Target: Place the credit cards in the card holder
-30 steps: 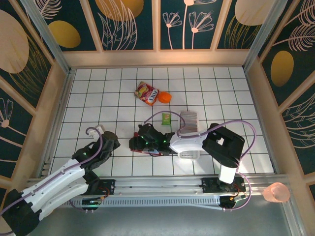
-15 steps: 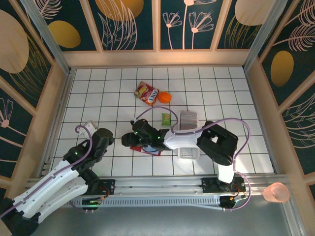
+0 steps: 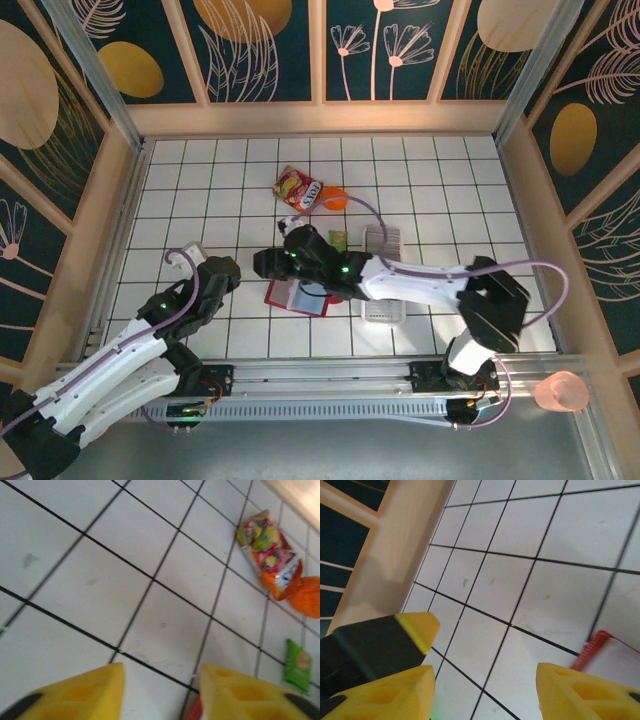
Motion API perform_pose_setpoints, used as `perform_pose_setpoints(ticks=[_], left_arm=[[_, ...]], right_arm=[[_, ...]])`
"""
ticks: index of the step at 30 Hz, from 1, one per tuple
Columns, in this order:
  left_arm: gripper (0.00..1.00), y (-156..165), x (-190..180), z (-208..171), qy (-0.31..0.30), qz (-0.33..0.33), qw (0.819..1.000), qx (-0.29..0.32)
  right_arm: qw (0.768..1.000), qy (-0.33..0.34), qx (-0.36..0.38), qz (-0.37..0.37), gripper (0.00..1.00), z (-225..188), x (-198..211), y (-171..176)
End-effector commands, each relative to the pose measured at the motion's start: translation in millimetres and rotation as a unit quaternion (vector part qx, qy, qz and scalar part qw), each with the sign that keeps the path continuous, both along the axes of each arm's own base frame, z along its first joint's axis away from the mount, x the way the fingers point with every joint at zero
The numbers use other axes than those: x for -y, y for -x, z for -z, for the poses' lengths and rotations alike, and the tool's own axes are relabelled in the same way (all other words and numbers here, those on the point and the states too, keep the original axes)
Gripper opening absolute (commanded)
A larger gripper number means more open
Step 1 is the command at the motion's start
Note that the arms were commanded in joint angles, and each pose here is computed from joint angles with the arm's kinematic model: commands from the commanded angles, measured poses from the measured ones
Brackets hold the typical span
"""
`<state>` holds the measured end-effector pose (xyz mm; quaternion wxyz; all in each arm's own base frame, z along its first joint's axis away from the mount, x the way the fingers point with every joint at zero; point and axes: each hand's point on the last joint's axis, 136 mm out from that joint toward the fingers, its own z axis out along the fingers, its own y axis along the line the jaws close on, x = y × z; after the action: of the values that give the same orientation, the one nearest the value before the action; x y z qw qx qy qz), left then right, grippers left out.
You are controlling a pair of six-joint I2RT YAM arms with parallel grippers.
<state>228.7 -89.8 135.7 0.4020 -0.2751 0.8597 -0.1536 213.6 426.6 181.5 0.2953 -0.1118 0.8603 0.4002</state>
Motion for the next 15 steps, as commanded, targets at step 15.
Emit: perform_pose_setpoints(ticks=[15], left_arm=[[0.62, -6, 90, 79, 0.022, 0.246, 0.965, -0.089]], right_arm=[[0.905, 0.25, 0.328, -0.106, 0.59, -62, 168, 24]])
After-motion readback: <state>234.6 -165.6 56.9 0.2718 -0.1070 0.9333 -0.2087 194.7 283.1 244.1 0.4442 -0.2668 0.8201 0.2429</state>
